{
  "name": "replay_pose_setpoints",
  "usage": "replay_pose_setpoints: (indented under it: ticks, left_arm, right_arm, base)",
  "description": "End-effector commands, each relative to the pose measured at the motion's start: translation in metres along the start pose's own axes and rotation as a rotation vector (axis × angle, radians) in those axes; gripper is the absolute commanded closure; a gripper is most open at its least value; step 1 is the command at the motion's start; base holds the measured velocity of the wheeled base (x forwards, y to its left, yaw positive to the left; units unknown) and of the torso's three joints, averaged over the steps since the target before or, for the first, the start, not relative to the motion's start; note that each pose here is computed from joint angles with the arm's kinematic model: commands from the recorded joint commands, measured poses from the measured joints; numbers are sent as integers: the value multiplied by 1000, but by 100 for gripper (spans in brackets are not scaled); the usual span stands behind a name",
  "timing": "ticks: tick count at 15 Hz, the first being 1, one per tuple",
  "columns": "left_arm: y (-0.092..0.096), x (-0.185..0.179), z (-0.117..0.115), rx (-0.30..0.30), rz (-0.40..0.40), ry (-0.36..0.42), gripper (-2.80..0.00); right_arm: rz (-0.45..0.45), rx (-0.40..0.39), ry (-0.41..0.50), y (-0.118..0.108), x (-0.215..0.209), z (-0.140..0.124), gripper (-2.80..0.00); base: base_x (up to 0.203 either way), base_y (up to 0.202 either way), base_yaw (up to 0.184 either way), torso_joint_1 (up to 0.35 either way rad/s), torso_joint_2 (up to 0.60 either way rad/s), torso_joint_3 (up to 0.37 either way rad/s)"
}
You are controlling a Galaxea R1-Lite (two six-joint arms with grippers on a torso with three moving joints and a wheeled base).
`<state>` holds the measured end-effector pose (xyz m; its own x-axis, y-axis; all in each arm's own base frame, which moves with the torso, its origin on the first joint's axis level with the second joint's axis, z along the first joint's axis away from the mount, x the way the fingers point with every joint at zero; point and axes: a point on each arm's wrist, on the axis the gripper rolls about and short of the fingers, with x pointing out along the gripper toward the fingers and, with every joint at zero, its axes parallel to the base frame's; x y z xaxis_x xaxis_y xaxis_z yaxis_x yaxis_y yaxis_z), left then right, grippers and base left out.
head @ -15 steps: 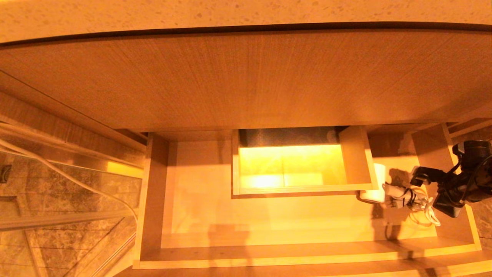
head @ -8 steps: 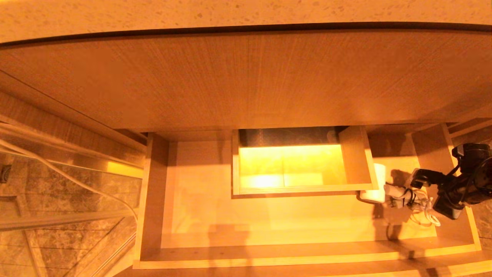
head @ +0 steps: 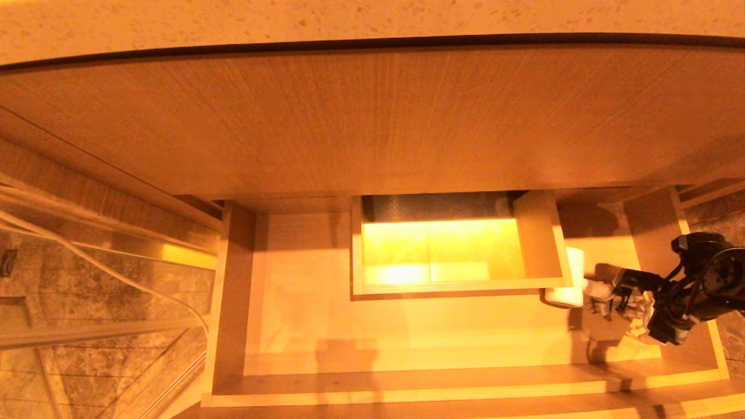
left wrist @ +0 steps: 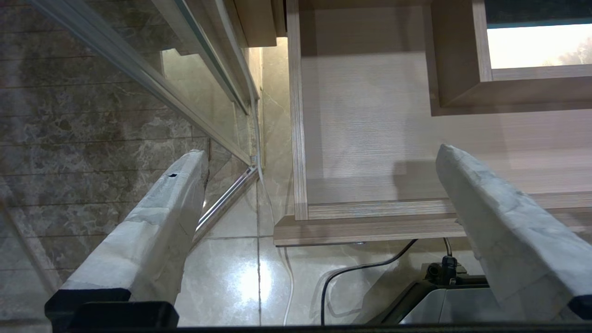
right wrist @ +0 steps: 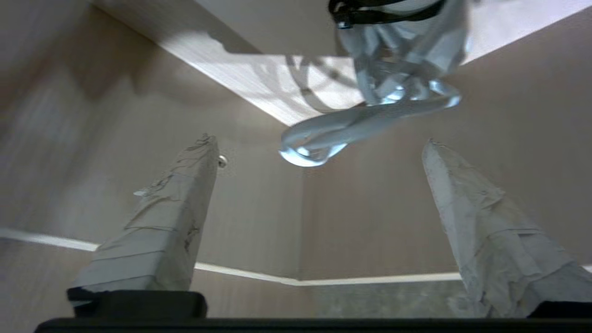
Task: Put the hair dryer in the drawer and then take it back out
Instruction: Take the hairdryer out
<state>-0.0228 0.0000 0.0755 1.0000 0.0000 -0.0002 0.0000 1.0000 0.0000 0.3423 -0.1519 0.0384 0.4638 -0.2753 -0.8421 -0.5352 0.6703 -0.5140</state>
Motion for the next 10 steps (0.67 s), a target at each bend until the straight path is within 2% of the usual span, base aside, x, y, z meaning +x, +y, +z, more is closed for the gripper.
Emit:
replay_pose_setpoints:
  ticks: [1, 3, 6, 10]
  left_arm:
    - [0, 0, 0, 0, 0, 0, -280]
    - [0, 0, 0, 0, 0, 0, -280]
    - [0, 0, 0, 0, 0, 0, -280]
    - [0, 0, 0, 0, 0, 0, -280]
  right_arm:
    - [23, 4, 10, 4, 9, -1, -280]
    - [26, 20, 11, 3, 15, 0, -280]
    - [-19, 25, -9, -3, 26, 4, -280]
    - [-34, 31, -19, 0, 40, 5, -280]
  base:
    - [0, 0, 0, 0, 0, 0]
    - [0, 0, 0, 0, 0, 0]
    - [0, 0, 0, 0, 0, 0]
    - [0, 0, 0, 0, 0, 0]
